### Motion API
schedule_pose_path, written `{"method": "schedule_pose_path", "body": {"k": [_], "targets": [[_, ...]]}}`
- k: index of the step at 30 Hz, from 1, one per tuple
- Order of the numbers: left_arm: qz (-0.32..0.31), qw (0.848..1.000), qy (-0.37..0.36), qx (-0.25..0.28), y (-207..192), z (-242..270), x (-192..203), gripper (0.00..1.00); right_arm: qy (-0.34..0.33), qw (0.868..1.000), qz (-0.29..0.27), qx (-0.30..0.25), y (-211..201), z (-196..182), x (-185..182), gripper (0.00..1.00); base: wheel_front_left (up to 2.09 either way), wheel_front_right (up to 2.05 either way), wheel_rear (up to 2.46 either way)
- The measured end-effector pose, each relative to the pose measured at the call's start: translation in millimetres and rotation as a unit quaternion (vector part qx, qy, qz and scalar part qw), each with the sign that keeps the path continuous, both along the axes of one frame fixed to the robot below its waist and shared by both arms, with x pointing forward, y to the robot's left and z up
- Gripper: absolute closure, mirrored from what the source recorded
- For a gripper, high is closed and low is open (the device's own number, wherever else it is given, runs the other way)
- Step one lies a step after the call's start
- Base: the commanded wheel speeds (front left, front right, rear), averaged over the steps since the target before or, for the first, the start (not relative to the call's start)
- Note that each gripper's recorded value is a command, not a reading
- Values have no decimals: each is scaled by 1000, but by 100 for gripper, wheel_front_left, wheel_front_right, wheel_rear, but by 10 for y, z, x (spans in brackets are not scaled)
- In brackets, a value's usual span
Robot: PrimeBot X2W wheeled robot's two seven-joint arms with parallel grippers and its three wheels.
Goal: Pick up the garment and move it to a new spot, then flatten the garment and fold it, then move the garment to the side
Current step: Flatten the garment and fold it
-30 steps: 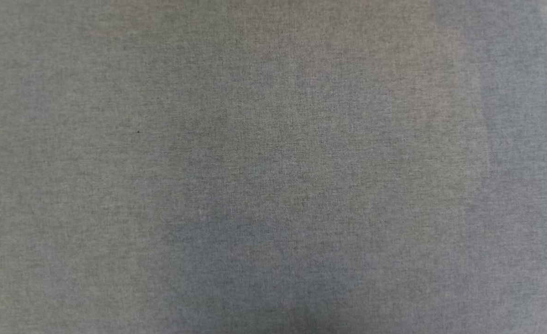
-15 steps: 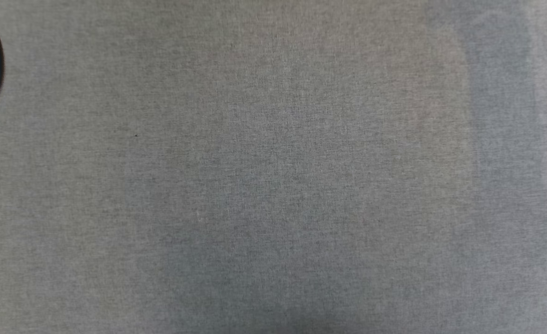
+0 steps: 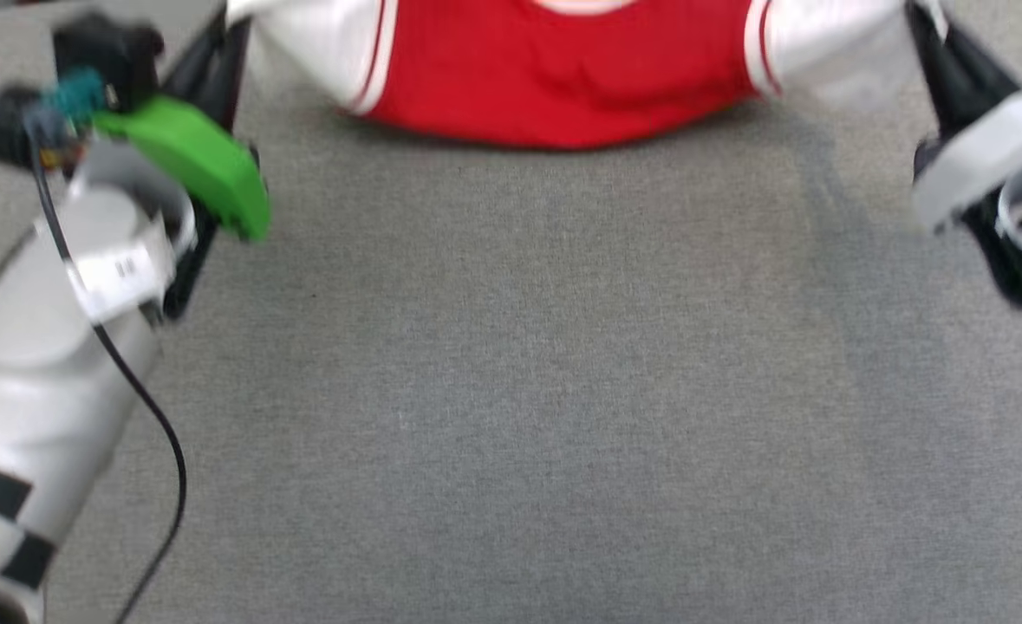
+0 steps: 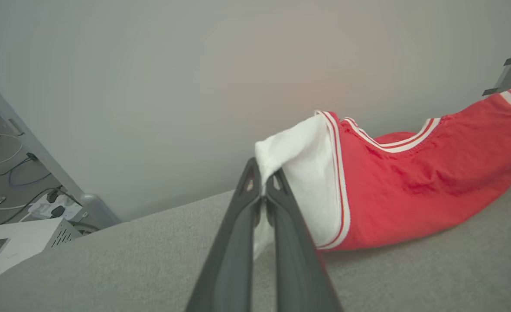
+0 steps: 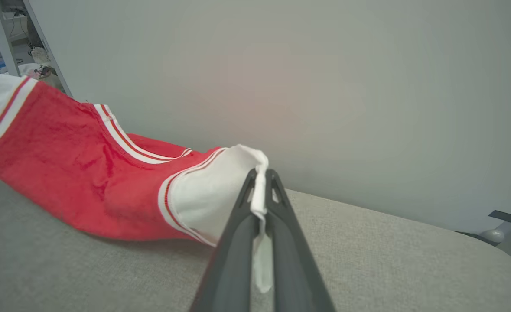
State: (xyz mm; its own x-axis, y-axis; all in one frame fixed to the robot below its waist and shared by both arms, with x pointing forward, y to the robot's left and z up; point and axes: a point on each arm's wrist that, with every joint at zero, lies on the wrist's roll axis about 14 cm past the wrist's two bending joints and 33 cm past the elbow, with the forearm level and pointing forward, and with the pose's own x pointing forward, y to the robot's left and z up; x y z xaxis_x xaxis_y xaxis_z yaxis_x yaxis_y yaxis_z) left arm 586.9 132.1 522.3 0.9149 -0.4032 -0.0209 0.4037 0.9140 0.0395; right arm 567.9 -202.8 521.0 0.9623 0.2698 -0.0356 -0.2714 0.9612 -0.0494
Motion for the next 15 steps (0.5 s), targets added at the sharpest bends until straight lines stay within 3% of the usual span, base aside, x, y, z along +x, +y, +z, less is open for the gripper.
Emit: {"method": "schedule_pose_path", "body": {"k": [2,15], "targets": [[18,999,24,-11,144,-159,-395,100,22,1000,1,3,-44,-161,-378,100,0,0,0],[95,988,120,-34,565,-796,-1589,100,98,994,-42,37,-382,-646,-1495,100,0,0,0]]}}
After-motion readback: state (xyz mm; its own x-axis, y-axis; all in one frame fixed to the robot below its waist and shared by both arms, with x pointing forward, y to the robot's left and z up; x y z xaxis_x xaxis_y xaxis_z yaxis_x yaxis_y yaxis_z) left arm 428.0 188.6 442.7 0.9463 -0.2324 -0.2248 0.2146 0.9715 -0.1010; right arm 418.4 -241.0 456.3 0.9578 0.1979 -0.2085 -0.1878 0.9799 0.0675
